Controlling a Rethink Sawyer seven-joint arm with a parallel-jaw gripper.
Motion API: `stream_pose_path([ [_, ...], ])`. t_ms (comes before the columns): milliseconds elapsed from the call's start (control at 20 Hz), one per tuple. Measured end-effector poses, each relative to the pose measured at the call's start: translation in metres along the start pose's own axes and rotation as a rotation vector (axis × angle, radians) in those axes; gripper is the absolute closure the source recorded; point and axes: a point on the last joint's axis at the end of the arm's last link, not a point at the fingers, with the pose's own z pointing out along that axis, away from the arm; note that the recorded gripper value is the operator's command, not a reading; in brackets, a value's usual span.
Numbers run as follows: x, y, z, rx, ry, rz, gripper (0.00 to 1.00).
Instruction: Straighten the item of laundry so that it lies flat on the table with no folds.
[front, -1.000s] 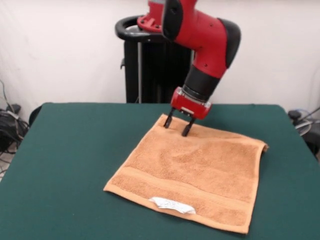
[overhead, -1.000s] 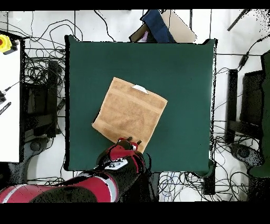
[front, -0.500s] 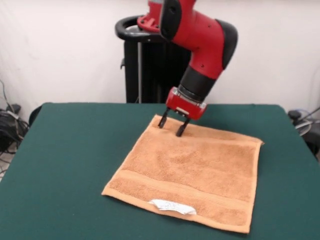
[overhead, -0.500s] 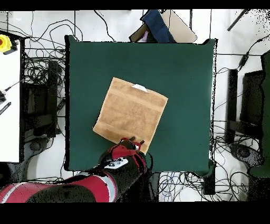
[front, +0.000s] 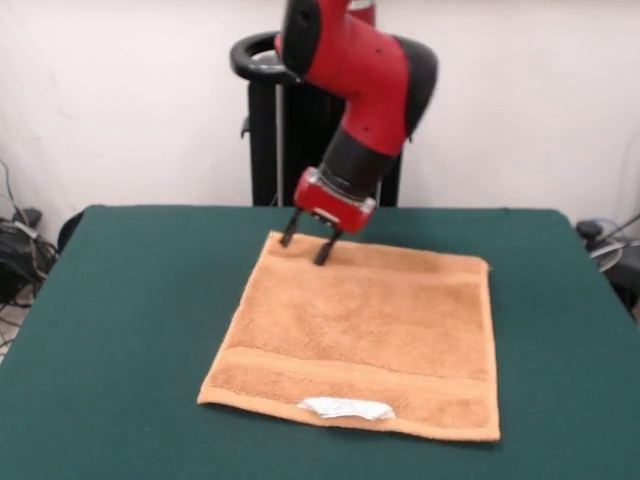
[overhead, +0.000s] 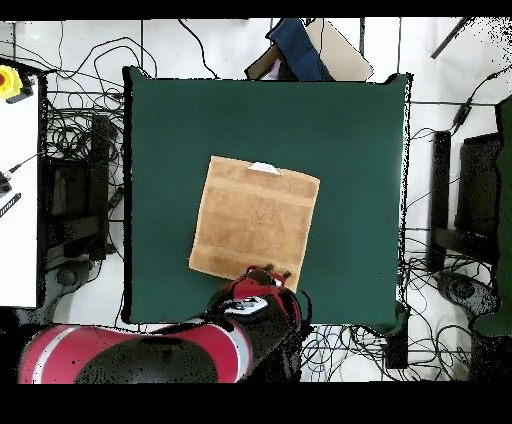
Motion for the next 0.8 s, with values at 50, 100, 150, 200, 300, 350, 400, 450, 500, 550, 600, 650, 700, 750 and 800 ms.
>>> stream_pose_path([
  [50, 0.003, -0.007, 0.003, 0.004, 0.009, -0.004, 0.0],
  [100, 0.005, -0.014, 0.006, 0.008, 0.018, -0.008, 0.0],
  [150, 0.008, -0.023, 0.009, 0.011, 0.027, -0.013, 0.0],
  [200, 0.01, -0.028, 0.01, 0.012, 0.032, -0.017, 0.0],
  [300, 0.018, -0.048, 0.016, 0.023, 0.054, -0.034, 0.0],
  [350, 0.022, -0.055, 0.018, 0.027, 0.065, -0.041, 0.0],
  [400, 0.028, -0.063, 0.021, 0.031, 0.078, -0.051, 0.0],
  [450, 0.038, -0.076, 0.025, 0.035, 0.105, -0.071, 0.0],
  [500, 0.039, -0.077, 0.026, 0.034, 0.107, -0.074, 0.0],
  [550, 0.04, -0.079, 0.026, 0.033, 0.109, -0.076, 0.0],
  [600, 0.044, -0.085, 0.028, 0.021, 0.12, -0.083, 0.0],
  [650, 0.045, -0.087, 0.028, 0.009, 0.123, -0.083, 0.0],
  [700, 0.044, -0.089, 0.029, -0.01, 0.125, -0.079, 0.0],
  [750, 0.043, -0.09, 0.028, -0.034, 0.125, -0.072, 0.0],
  [800, 0.042, -0.09, 0.028, -0.054, 0.124, -0.063, 0.0],
])
